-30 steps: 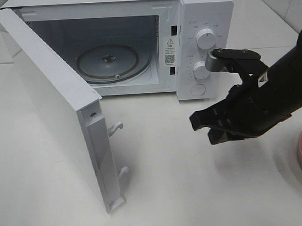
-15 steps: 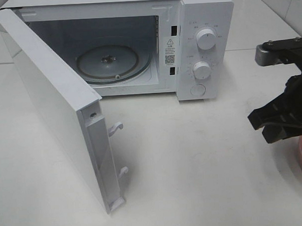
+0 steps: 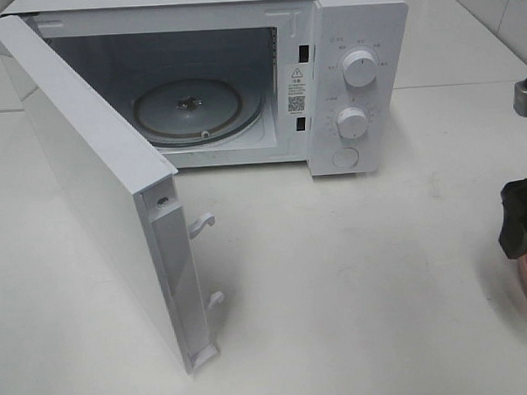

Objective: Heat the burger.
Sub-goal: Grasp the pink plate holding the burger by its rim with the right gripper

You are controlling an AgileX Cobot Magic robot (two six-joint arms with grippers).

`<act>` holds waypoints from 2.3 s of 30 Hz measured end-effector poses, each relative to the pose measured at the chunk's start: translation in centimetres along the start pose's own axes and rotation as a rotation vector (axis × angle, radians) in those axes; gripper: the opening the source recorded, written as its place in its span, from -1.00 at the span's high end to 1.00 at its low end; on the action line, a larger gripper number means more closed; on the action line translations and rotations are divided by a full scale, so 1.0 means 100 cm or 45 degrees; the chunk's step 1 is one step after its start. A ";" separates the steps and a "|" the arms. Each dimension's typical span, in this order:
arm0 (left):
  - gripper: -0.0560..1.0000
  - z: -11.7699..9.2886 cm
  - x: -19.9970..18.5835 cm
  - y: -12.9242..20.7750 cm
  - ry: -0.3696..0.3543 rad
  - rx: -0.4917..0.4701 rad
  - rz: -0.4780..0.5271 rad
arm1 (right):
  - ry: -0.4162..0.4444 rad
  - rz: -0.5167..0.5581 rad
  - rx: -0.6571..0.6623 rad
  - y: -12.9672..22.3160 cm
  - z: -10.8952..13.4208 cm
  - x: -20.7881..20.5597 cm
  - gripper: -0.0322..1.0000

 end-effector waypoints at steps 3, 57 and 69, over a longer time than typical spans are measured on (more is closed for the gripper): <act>-0.94 0.000 0.000 0.000 0.000 0.000 0.000 | 0.014 0.024 0.033 0.001 -0.005 0.003 -0.94; -0.94 0.000 0.000 0.000 0.000 0.000 0.000 | 0.113 0.215 0.043 -0.010 -0.007 0.109 -0.71; -0.94 0.000 0.000 0.000 0.000 0.000 0.000 | 0.106 0.232 0.046 0.000 -0.007 0.113 -0.57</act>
Point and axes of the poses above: a point on each arm's last joint axis where the gripper is mounted, x pointing out along that axis toward the gripper, z along the wrist's bending axis when the last joint is at zero, y = z × x, the point moved 5 cm from there along x, pointing out along that axis toward the gripper, and after that the axes turned 10 degrees about x, right-handed, at the moved point
